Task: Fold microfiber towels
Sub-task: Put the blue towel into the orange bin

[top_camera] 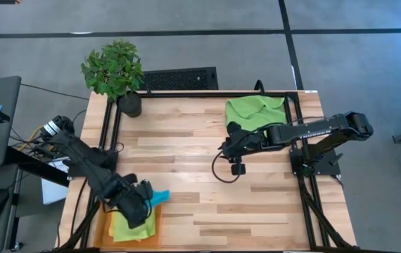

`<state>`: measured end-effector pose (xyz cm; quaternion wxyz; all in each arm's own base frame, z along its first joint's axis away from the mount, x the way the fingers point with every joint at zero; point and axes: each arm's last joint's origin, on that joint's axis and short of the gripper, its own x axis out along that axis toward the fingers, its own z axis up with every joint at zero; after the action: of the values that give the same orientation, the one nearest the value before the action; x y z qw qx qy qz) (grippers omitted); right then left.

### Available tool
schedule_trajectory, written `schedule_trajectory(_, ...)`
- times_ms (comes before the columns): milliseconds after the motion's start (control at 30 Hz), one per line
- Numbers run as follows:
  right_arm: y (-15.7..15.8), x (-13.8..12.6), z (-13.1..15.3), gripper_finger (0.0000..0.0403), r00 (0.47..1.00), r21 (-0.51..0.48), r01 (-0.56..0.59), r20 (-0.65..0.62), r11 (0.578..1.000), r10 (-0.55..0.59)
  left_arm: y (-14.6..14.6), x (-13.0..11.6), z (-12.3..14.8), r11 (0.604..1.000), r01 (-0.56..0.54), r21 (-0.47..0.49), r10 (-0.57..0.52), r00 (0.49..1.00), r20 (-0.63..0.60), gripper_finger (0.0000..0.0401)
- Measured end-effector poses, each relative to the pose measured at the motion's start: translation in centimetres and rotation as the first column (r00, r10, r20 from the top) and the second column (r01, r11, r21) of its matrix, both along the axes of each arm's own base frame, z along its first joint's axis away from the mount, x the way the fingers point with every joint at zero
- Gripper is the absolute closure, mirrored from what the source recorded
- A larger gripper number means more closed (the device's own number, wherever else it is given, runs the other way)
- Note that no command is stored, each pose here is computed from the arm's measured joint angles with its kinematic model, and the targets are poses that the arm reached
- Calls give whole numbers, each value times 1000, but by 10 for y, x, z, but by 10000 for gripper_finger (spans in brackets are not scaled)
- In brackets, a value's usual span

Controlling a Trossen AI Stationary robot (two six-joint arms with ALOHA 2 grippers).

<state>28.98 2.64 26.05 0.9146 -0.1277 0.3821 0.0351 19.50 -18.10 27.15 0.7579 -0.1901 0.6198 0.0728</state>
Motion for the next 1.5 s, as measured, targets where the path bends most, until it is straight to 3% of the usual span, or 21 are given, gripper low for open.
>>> schedule_trajectory(333, 7, -1, 0, 242, 1000, 0, -23, 0, 1000, 23, -33, -16, 6, 974, -139, -177, 144, 989, 18, 401)
schedule_trajectory(500, 7, -1, 0, 242, 1000, 0, -23, 0, 1000, 23, -46, -18, -5, 974, -179, -139, 186, 982, 39, 401)
schedule_trajectory(700, 7, 0, 0, 242, 1000, 0, -24, 3, 1000, 24, -65, -10, -41, 981, -159, -115, 142, 979, -145, 401)
schedule_trajectory(800, 7, 0, 0, 242, 1000, 0, -24, 3, 1000, 24, -73, -6, -51, 979, -155, -133, 131, 976, -177, 401)
schedule_trajectory(933, 7, 0, 0, 242, 1000, 0, -24, 3, 1000, 24, -79, -2, -53, 965, -176, -193, 138, 971, -194, 401)
schedule_trajectory(1167, 7, 0, 0, 242, 1000, -1, -24, 6, 1000, 24, -77, 0, -54, 958, -224, -179, 188, 963, -194, 397)
schedule_trajectory(1500, 7, 0, 0, 242, 1000, -2, -25, 6, 1000, 25, -71, 7, -54, 956, -235, -174, 204, 962, -182, 342)
